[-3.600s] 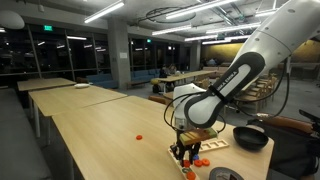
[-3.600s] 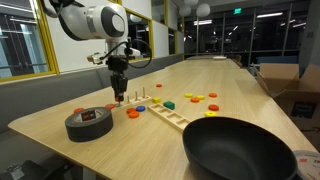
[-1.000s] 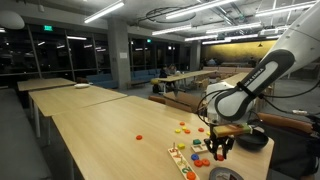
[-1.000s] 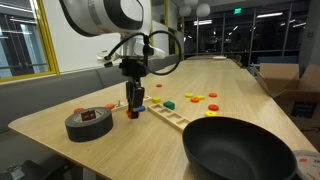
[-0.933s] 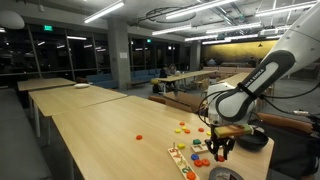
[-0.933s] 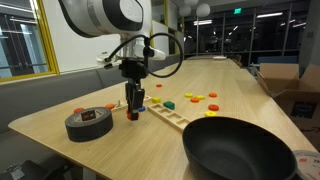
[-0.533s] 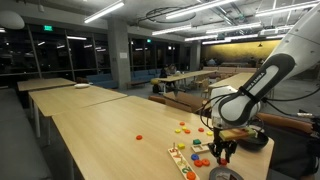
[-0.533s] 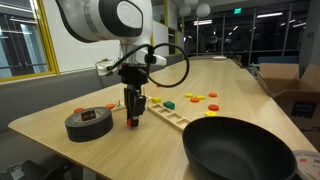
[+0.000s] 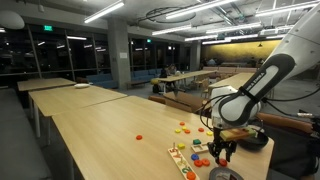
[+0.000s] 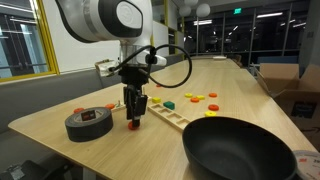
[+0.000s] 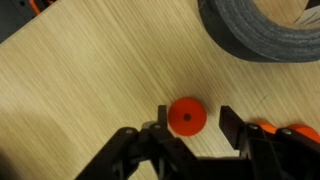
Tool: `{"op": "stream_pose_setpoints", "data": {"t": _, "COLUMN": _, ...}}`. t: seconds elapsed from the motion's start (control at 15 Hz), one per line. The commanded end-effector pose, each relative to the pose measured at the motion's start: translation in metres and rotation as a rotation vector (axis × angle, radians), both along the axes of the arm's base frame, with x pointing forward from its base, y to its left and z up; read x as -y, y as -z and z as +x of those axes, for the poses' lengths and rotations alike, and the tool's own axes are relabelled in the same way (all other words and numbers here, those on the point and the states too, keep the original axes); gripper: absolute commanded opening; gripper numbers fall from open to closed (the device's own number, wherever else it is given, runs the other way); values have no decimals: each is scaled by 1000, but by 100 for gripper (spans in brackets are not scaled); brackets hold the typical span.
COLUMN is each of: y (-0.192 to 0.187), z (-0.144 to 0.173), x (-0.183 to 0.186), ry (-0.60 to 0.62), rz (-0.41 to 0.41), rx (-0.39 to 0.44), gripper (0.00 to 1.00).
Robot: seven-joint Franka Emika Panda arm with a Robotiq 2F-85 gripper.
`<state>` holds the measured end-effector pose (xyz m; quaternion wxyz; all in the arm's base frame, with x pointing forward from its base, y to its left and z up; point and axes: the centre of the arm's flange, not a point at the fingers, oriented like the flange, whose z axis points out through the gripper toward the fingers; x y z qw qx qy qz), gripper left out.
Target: Pick the orange ring on the object and put it on the table
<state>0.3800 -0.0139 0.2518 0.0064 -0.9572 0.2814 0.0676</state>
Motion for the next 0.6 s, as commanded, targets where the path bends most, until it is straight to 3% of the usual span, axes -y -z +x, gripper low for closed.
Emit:
{"op": "stream_pose_setpoints", "data": {"t": 0.0, "y": 0, "z": -2, "x": 1, "ry": -12, "rz": 19, "rx": 21, "gripper": 89}}
{"op": "stream_pose_setpoints", "data": {"t": 0.13, "y": -4, "z": -1, "x": -1, "ry": -23, "rz": 19, "rx": 24, "gripper": 100}}
{"op": "stream_pose_setpoints", "data": {"t": 0.53, "y": -71, "z": 17, "x": -22, "ry": -103, "rz": 1, "rx": 74, "gripper": 100}}
